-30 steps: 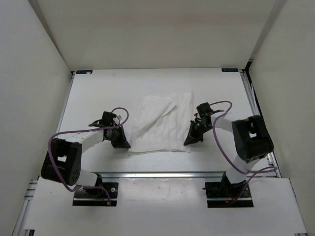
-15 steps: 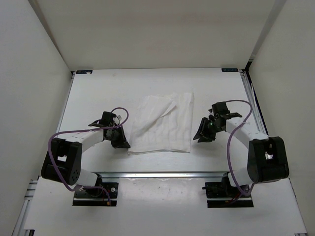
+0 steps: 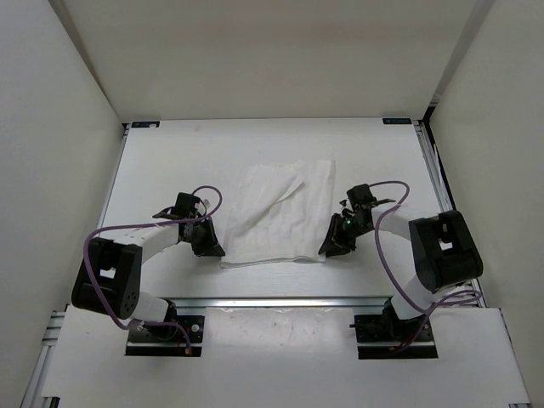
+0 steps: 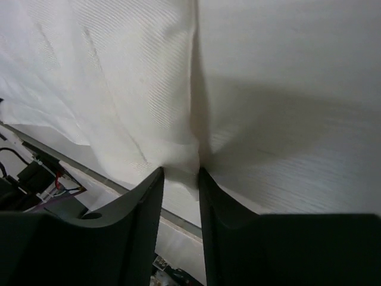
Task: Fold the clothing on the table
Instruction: Flatten the skirt out
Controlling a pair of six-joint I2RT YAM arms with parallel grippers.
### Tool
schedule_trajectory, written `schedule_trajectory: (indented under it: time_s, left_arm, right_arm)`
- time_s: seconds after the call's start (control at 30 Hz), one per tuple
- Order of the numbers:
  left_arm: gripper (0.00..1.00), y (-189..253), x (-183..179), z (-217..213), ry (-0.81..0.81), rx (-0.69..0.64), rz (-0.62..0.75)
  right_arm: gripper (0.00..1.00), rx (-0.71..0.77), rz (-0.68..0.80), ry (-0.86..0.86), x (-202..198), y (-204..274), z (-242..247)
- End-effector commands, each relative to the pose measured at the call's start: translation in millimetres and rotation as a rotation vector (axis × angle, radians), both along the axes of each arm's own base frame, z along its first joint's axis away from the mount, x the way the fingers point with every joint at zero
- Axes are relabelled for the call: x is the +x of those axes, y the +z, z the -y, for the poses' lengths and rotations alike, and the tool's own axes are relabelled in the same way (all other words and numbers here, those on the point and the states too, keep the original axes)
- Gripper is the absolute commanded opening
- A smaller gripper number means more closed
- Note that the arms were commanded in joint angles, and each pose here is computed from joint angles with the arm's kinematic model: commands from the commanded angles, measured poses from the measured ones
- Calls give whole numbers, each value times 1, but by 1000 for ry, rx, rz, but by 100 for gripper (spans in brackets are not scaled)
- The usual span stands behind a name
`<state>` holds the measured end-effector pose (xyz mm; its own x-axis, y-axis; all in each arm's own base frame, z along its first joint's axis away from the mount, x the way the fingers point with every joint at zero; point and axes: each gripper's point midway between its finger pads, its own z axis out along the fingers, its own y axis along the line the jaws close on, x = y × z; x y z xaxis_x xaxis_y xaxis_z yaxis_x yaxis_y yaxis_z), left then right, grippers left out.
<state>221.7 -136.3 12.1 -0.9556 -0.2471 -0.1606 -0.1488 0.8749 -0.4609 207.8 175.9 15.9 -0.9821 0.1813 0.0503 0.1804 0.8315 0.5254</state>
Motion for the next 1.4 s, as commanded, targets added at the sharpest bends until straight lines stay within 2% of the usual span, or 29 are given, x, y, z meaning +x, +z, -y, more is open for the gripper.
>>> schedule_trajectory:
  time_s: [0.0,0.03,0.1,0.13,0.2,0.27,0.3,0.37,0.47,0.5,0.57,0.6,0.7,0.77,0.87,0.9,0.97,1.0,1.1,1.17,1.27,1.37]
  left_arm:
    - [0,-6,-3,-6,-9,44,-3]
    - [0,-8,-3,-7,-5,43,-3]
    - [0,-11,-4,-7,-1,40,-8]
    - [0,-11,-3,-7,-8,39,-4]
    - [0,-7,1,-8,-14,40,2]
    - [0,5,14,-13,-32,76,48]
    - [0,21,32,-10,-28,66,99]
    - [0,53,66,-6,-17,31,193]
    - [0,133,137,7,3,-53,382]
    - [0,142,150,5,14,-54,402]
    - [0,198,186,9,23,-108,529]
    - [0,202,194,11,14,-142,528]
    - [0,255,215,5,47,-245,623]
    - [0,268,208,10,15,-259,651]
    - [0,248,181,15,-30,-258,611]
    - [0,236,169,21,-59,-310,578]
    - [0,255,142,33,-141,-413,621]
    - [0,263,130,40,-185,-466,627]
    - [0,301,99,49,-309,-566,710]
    - [0,332,74,52,-420,-684,756]
    - [0,372,52,51,-508,-784,845]
    - [0,389,43,46,-500,-830,880]
  right_arm:
    - [33,7,37,26,13,-9,-9]
    - [29,14,28,36,11,-14,-11]
    - [4,25,0,41,6,-20,-13]
    - [1,32,20,59,7,-16,-17]
    - [0,4,80,49,19,-5,-13]
    - [0,18,200,26,42,29,-9]
    - [0,8,243,16,56,44,-6]
    - [0,-7,365,-26,90,87,7]
    - [0,-53,591,-62,154,170,21]
    - [0,-93,607,-74,163,175,29]
    - [0,-140,726,-104,191,218,37]
    - [0,-162,753,-124,199,227,43]
    - [0,-190,849,-140,207,258,47]
    - [0,-201,867,-124,202,256,47]
    - [0,-200,793,-83,177,235,41]
    - [0,-209,783,-51,165,229,39]
    - [0,-245,804,-10,142,227,33]
    - [0,-237,886,27,129,247,22]
    - [0,-336,1126,47,101,282,16]
    - [0,-311,1266,17,80,320,15]
    - [0,-288,1429,-1,63,358,14]
    - [0,-283,1523,-59,62,380,22]
